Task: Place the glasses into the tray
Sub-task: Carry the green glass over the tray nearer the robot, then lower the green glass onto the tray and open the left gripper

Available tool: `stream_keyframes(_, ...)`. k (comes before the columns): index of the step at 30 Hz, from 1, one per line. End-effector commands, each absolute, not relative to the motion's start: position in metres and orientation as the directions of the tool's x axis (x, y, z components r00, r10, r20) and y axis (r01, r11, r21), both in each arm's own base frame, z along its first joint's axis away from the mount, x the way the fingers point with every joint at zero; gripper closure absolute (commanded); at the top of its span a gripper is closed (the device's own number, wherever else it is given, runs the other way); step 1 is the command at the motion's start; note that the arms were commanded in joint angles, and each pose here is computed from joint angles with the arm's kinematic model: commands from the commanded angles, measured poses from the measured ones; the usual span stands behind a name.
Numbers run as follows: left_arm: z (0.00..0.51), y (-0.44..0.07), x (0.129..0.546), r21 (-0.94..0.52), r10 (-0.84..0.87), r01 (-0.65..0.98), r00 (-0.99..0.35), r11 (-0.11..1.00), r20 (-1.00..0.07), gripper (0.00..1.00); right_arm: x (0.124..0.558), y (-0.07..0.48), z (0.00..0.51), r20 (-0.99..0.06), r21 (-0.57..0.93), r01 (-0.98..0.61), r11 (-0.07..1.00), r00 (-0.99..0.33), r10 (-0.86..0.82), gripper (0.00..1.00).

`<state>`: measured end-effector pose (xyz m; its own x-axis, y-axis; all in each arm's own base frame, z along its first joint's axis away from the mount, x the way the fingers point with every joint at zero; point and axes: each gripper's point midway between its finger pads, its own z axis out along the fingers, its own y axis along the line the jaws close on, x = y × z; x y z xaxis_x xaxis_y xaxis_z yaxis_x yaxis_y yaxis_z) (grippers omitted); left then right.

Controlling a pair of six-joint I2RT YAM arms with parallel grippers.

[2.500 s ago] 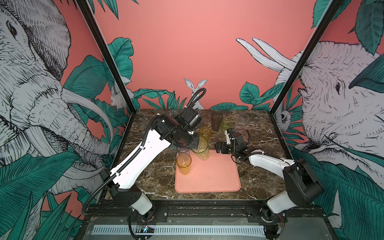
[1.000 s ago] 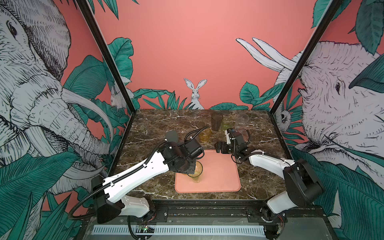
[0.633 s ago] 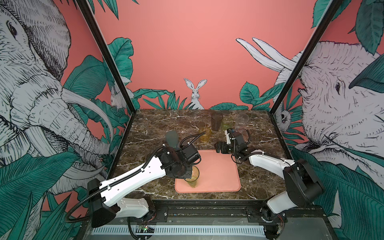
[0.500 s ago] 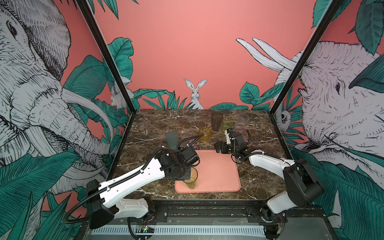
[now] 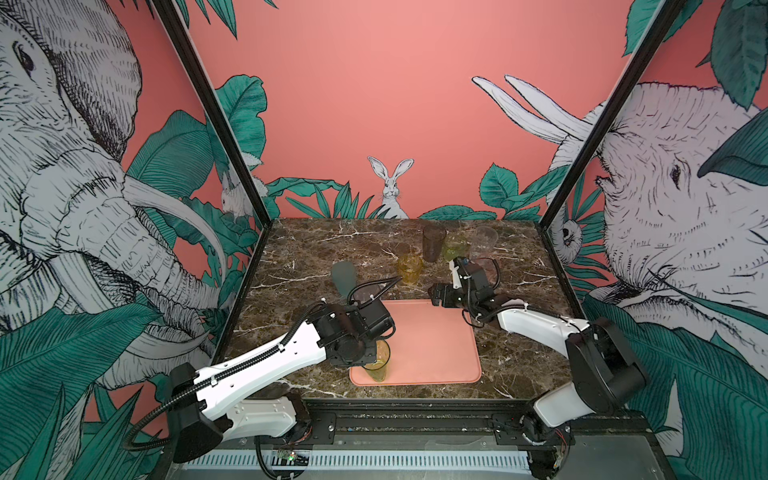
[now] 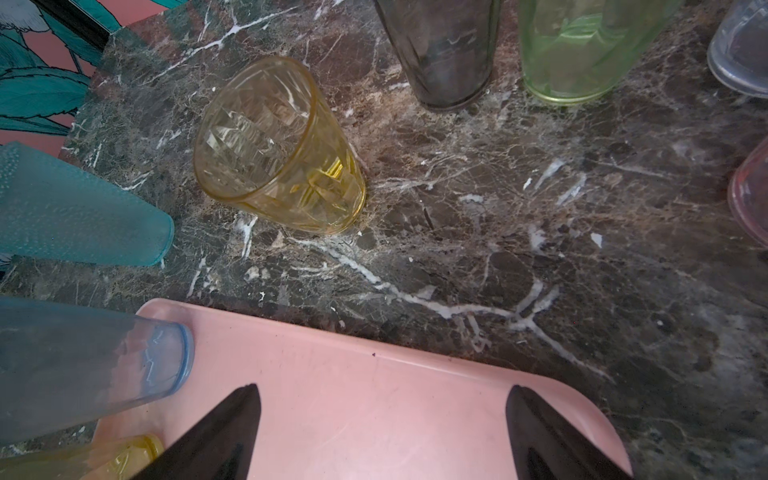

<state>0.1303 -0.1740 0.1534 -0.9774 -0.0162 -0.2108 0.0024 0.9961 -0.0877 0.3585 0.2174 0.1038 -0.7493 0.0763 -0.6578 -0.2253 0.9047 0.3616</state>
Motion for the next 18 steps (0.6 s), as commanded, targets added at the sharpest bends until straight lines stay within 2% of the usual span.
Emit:
stream_keyframes(1,0.156,-0.167,0.132,-0.070,-0.047,-0.031,-0.972,0.997,-0.232,1.00,0.361,0.221,0.105,-0.669,0.371,-0.230,0.900,-0.738,0.087,0.06)
stream_keyframes(18,0.144,-0.155,0.131,-0.015,-0.057,-0.055,-0.971,0.998,-0.234,1.00,0.361,0.220,0.106,-0.672,0.365,-0.230,0.902,-0.736,0.084,0.06)
